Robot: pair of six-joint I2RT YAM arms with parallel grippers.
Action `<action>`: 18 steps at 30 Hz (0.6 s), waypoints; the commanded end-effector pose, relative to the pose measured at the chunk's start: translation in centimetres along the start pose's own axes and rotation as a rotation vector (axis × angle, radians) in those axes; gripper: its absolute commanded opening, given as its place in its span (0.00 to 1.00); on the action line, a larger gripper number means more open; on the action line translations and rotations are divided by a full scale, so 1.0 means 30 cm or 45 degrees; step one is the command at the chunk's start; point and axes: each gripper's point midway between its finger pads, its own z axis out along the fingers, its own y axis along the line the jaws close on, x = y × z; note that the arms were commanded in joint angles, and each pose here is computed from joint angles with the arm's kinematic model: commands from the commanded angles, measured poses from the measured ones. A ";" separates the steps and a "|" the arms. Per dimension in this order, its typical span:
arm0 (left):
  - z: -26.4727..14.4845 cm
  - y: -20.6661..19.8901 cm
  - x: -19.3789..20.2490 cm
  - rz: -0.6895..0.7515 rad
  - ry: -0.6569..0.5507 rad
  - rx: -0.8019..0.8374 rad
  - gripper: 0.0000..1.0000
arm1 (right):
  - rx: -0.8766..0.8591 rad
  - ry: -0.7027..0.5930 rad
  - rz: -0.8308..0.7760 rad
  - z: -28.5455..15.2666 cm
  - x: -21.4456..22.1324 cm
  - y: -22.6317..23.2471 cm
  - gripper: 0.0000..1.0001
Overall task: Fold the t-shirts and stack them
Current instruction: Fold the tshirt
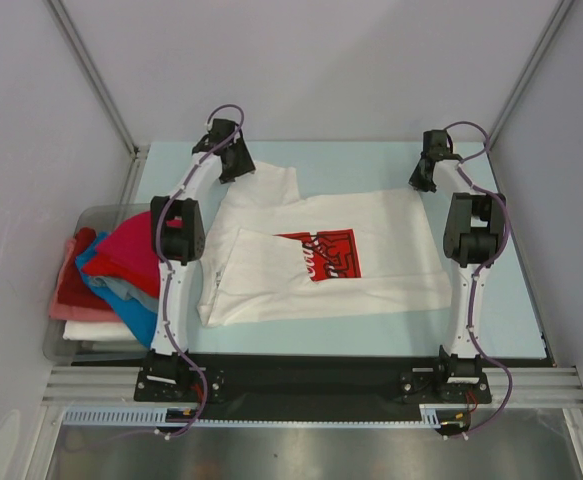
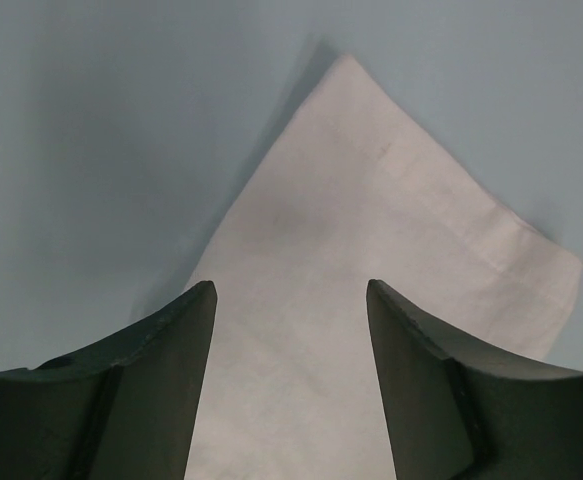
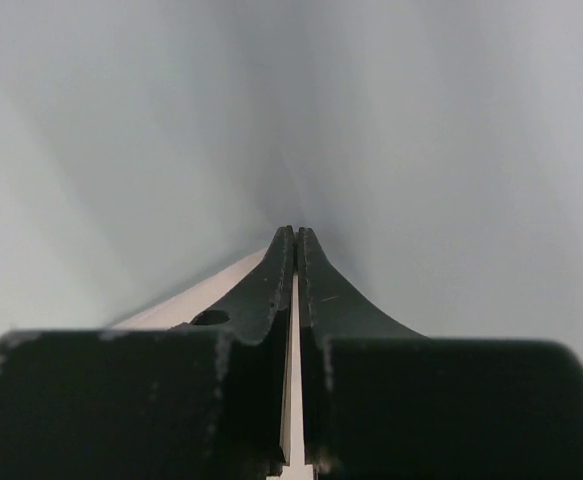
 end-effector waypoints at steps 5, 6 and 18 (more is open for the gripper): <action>0.006 0.005 -0.081 -0.026 -0.110 -0.037 0.66 | -0.026 -0.087 -0.016 -0.052 -0.072 0.025 0.00; 0.007 0.010 -0.090 -0.020 -0.125 -0.049 0.66 | -0.026 -0.087 -0.014 -0.053 -0.072 0.025 0.00; 0.040 0.065 -0.086 0.043 -0.135 -0.163 0.63 | -0.045 -0.080 -0.003 -0.057 -0.067 0.033 0.00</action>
